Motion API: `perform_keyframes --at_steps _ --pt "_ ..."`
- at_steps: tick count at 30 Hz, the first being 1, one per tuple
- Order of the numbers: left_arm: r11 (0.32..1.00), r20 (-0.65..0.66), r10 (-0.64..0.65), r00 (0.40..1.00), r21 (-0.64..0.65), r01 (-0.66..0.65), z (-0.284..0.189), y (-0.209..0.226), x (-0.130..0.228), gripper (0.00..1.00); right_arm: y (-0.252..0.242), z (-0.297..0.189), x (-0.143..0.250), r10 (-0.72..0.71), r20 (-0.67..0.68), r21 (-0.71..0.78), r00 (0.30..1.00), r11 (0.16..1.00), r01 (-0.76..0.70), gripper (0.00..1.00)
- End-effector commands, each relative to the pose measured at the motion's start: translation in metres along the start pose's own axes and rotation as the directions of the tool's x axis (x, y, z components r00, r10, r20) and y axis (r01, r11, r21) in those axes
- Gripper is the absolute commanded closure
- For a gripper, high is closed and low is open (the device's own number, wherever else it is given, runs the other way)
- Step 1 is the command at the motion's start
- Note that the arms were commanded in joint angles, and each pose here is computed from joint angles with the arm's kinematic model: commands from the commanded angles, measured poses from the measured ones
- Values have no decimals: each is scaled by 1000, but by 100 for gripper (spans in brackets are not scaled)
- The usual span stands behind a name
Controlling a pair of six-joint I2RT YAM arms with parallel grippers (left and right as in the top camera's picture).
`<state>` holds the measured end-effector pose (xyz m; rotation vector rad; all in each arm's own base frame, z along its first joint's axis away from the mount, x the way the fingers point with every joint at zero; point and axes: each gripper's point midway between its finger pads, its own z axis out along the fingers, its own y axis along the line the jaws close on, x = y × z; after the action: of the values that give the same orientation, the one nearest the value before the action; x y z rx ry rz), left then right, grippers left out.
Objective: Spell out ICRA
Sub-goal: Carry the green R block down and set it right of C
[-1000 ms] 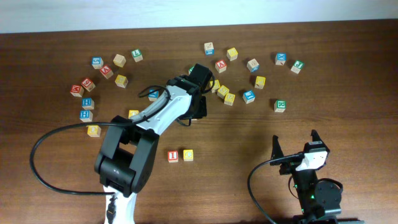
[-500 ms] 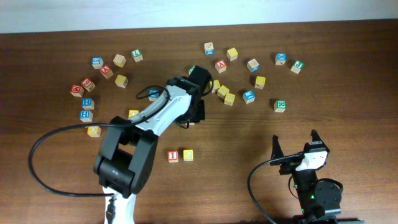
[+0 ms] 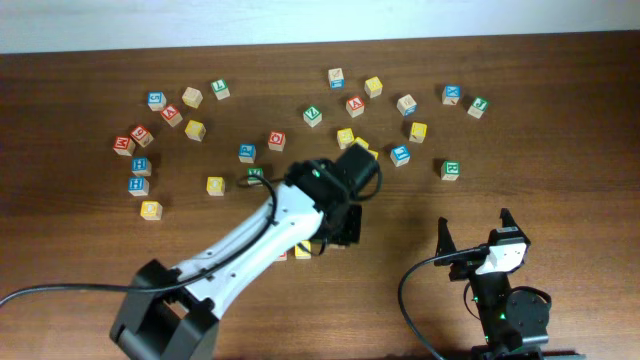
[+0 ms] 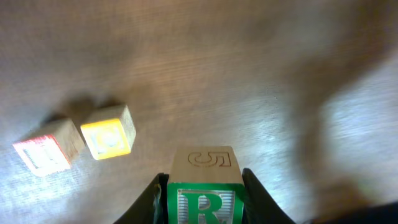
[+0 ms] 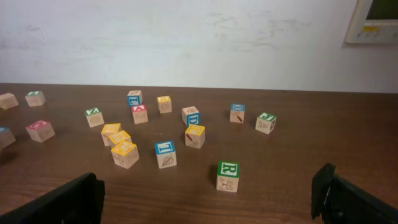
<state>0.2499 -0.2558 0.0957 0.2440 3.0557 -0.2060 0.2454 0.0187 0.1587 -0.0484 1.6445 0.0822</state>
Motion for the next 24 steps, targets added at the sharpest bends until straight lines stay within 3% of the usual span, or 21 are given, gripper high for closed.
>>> perform_keyframes --at_steps 1,5,8,13,24 --pt "993 -21 -101 995 -57 100 31 18 18 76 0 0 3 -1 -5 4 1000 1000 1 2" --pt "994 8 -106 994 -32 107 49 18 16 77 0 0 3 -1 -5 4 1000 1000 1 2" --pt "976 72 -191 979 -94 197 55 34 11 76 0 0 3 -1 -5 4 1000 1000 1 2" --pt "970 137 -190 972 -127 207 59 41 0 75 0 0 3 -1 -5 4 1000 1000 1 2" --pt "972 89 -191 977 -120 201 74 37 5 73 0 0 3 -1 -5 4 1000 1000 1 2"
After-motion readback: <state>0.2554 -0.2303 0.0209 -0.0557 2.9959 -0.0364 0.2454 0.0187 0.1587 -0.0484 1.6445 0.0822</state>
